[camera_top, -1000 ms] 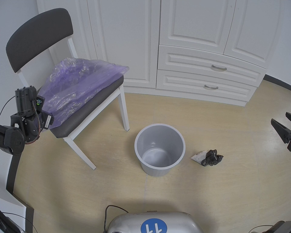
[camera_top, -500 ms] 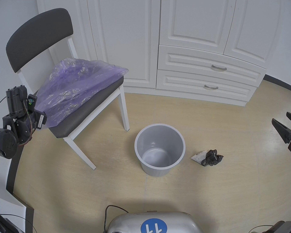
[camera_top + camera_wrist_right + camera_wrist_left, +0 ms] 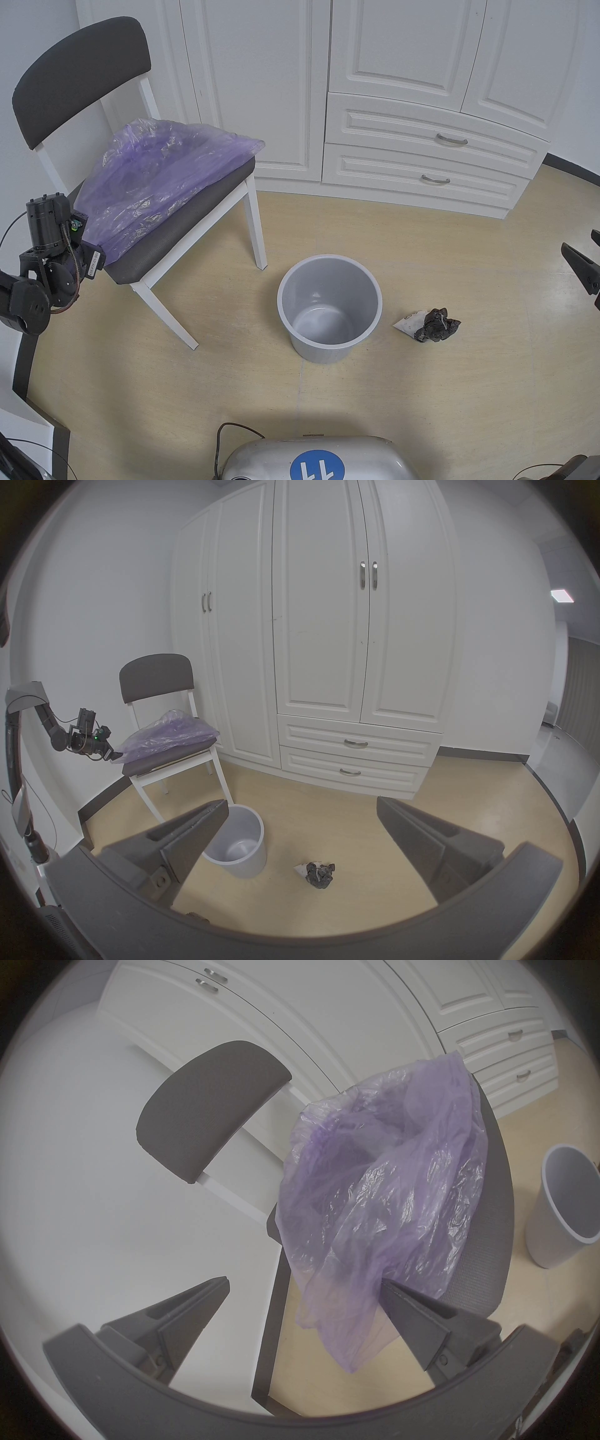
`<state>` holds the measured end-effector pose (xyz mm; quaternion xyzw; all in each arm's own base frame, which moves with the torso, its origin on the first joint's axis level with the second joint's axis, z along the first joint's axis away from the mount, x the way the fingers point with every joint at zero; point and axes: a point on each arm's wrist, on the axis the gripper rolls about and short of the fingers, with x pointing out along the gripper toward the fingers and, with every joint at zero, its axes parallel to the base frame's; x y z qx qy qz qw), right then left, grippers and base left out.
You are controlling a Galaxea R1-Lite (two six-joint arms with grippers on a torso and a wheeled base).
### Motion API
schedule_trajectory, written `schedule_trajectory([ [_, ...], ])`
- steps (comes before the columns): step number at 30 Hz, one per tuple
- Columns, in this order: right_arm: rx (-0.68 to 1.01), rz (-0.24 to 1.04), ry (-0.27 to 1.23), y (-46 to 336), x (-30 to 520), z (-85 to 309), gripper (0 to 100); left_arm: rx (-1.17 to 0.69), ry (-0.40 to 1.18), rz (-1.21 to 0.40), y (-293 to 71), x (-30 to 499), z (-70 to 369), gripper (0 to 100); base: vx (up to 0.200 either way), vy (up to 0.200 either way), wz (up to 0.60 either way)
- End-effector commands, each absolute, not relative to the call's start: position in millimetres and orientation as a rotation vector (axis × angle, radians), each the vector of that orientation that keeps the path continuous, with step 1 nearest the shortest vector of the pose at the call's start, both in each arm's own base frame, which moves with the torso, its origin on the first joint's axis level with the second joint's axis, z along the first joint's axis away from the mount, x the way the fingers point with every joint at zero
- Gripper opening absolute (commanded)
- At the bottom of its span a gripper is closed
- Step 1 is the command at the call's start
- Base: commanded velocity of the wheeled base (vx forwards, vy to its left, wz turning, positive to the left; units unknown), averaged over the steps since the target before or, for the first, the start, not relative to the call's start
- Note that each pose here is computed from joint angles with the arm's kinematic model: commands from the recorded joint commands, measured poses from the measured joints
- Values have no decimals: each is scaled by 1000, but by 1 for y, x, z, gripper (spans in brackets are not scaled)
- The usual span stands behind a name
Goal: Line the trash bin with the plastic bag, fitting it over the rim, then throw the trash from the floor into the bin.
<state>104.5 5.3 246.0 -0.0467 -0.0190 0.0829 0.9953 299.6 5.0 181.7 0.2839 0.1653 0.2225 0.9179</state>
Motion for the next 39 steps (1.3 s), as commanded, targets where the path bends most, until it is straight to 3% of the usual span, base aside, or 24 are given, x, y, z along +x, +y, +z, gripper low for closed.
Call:
schedule_trajectory([
  [1, -94, 166, -41, 5, 104, 246, 100, 612, 346, 452, 5, 306, 176, 100, 0, 0, 0],
  [16, -94, 166, -41, 5, 104, 246, 100, 566, 165, 452, -7, 336, 194, 100, 0, 0, 0],
  [31, -94, 166, -38, 5, 105, 246, 100, 571, 174, 446, -9, 338, 190, 100, 0, 0, 0],
  [32, -94, 166, -38, 5, 105, 246, 100, 571, 174, 446, -9, 338, 190, 0, 0, 0, 0],
  [39, -94, 167, -37, 5, 105, 246, 100, 569, 174, 451, -10, 337, 190, 0, 0, 0, 0],
])
